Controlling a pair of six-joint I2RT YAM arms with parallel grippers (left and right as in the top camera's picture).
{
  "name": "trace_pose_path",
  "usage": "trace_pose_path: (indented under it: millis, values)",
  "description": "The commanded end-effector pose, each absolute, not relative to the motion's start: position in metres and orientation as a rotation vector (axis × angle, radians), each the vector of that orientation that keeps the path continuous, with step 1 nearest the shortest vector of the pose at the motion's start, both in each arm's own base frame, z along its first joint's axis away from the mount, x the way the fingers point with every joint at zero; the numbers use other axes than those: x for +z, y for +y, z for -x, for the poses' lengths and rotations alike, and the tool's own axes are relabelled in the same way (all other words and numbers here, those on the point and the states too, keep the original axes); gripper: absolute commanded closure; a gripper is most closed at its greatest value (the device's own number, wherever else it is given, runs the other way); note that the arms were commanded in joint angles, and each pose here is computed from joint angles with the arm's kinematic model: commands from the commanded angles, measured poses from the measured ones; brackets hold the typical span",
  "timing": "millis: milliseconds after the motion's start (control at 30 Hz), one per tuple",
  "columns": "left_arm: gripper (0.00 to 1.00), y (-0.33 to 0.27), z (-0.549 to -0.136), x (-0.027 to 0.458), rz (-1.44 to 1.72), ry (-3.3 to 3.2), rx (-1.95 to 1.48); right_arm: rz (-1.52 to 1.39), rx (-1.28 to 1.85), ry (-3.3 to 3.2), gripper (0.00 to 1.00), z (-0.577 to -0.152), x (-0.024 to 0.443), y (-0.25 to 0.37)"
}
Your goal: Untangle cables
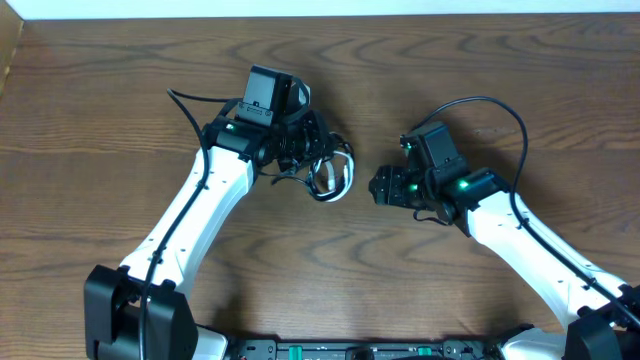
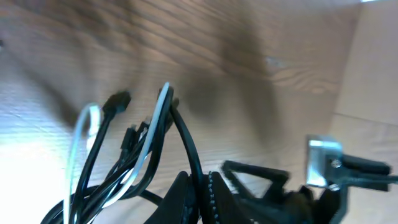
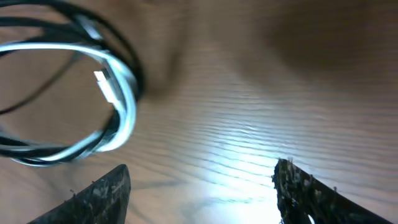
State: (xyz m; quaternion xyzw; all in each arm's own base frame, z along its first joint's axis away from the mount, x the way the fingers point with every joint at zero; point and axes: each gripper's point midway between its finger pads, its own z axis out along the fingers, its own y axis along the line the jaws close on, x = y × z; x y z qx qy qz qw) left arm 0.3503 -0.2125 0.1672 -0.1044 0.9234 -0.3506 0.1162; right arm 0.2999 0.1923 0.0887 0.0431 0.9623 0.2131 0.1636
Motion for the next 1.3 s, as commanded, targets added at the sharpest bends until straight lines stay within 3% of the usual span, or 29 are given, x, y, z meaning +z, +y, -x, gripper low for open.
trace_pose_path:
  millis: [0,167,233,500,800,1267]
  values:
    - [0.93,-0.217,-0.347,0.152,0.125,2.732,-0.945,-0.157,0.525,2.738,0.29,-0.307,0.087,0.171]
    - [0.92,-0.234,-0.337,0.123,0.088,2.823,-0.929,-0.233,0.484,2.759,0.29,-0.309,0.082,0.15]
    - [0.78,-0.241,-0.332,0.108,0.076,2.873,-0.916,-0.242,0.473,2.762,0.29,-0.31,0.082,0.144]
    - [0.45,-0.238,-0.332,0.091,-0.099,2.881,-0.873,-0.253,0.441,2.765,0.28,-0.311,0.08,0.137]
    - [0.44,-0.164,-0.331,0.065,0.115,3.017,-0.481,-0.25,0.408,2.759,0.26,-0.312,0.08,0.133]
    - [0.48,-0.171,-0.329,0.007,0.165,3.117,-0.396,-0.249,0.363,2.749,0.25,-0.314,0.079,0.128]
